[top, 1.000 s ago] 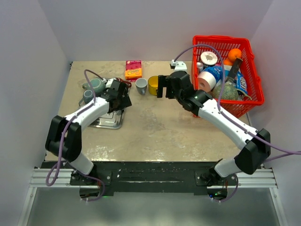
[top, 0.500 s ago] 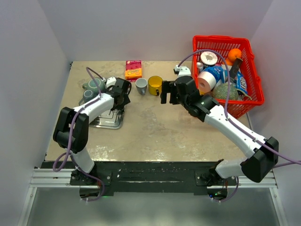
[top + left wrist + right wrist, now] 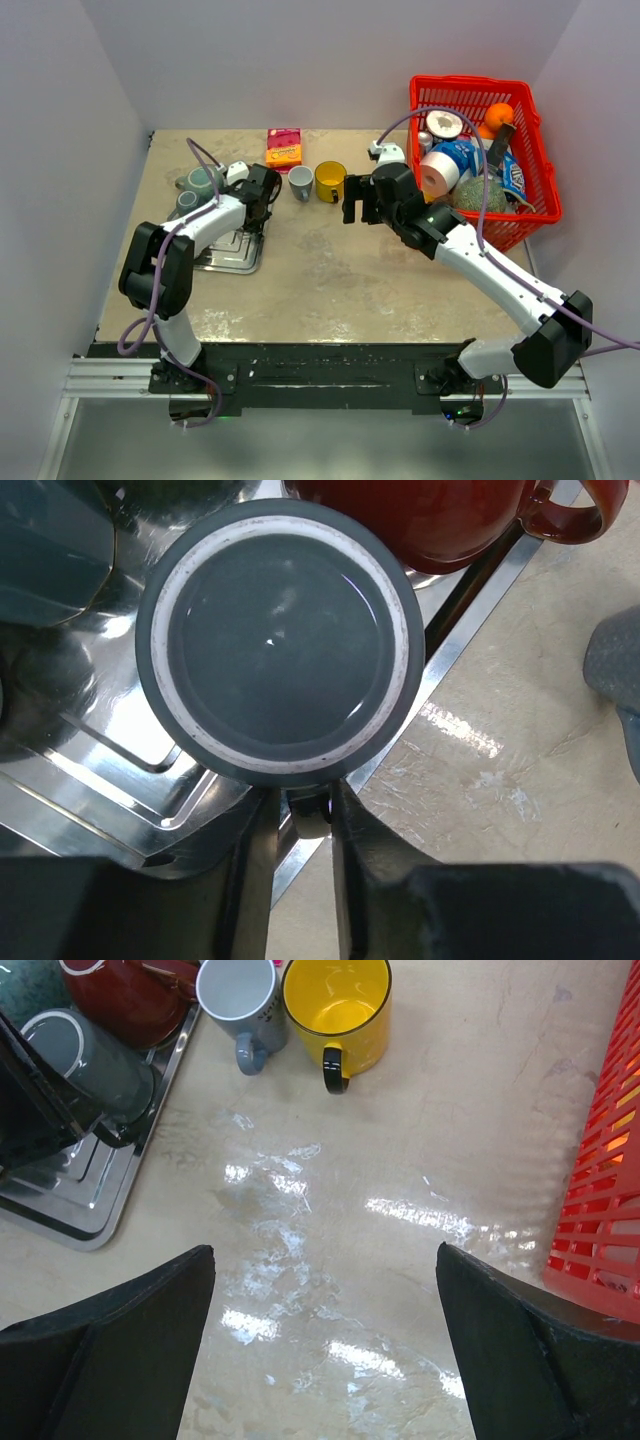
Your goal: Turn the mug right side up
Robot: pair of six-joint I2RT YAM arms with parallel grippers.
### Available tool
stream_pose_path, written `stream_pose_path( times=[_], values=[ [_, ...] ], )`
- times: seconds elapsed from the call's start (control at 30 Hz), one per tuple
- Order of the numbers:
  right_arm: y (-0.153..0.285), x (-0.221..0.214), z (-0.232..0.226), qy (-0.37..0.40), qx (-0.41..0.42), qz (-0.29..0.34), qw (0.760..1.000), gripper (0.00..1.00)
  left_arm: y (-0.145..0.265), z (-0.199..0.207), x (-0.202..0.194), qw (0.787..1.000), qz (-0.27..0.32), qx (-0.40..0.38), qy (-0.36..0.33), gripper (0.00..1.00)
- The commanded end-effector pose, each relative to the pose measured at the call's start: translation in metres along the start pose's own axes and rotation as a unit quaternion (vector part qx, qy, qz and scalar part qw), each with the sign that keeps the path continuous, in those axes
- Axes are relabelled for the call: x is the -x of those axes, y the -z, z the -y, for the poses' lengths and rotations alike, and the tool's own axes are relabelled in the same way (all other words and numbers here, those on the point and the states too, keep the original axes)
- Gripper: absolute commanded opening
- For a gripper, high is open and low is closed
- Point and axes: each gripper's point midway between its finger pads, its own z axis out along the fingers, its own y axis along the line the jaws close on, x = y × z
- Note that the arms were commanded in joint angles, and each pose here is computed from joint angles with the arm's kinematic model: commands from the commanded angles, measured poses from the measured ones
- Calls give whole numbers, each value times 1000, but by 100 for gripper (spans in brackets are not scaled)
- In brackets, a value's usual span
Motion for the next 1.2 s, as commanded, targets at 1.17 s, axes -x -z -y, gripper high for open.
stream_pose_path(
  times=[1.17],
  values=[
    [33, 3, -103, -156, 284, -26, 946, 95, 226, 80, 84, 883, 52, -463, 51, 0]
  ],
)
